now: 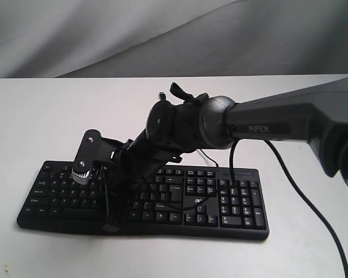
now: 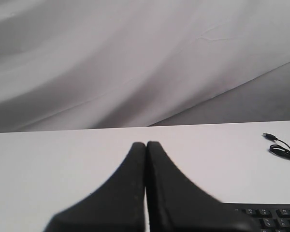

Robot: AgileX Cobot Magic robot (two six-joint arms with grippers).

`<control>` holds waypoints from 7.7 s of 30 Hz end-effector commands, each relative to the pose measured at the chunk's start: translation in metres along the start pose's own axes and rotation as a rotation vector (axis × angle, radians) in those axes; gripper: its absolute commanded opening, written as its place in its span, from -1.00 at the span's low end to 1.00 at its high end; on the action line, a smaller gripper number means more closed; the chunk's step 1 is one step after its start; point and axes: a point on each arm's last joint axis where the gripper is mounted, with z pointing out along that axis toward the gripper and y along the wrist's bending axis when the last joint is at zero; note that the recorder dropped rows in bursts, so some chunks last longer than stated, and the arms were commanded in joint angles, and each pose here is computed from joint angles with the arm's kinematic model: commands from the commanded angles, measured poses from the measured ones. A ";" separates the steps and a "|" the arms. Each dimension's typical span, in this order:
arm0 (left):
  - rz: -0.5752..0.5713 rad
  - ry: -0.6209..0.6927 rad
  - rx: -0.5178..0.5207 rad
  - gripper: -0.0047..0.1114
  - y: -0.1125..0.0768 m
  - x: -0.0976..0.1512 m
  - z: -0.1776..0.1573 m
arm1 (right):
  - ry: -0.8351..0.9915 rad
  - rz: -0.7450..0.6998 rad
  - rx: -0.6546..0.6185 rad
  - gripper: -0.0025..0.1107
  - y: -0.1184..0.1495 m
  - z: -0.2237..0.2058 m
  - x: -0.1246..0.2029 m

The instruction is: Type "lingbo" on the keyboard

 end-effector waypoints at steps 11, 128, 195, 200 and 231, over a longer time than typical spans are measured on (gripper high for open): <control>-0.002 -0.008 0.007 -0.91 0.000 0.001 0.000 | -0.031 -0.030 0.037 -0.96 -0.003 -0.012 -0.012; -0.002 -0.008 0.007 -0.91 0.000 0.001 0.000 | -0.010 0.099 0.033 -0.96 -0.029 -0.036 0.031; -0.002 -0.008 0.007 -0.91 0.000 0.001 0.000 | 0.007 0.047 0.044 -0.96 -0.027 -0.028 0.032; -0.002 -0.008 0.007 -0.91 0.000 0.001 0.000 | 0.008 0.046 0.042 -0.96 -0.027 -0.027 0.032; -0.002 -0.008 0.007 -0.91 0.000 0.001 0.000 | -0.124 0.078 0.370 -0.96 -0.019 -0.179 -0.025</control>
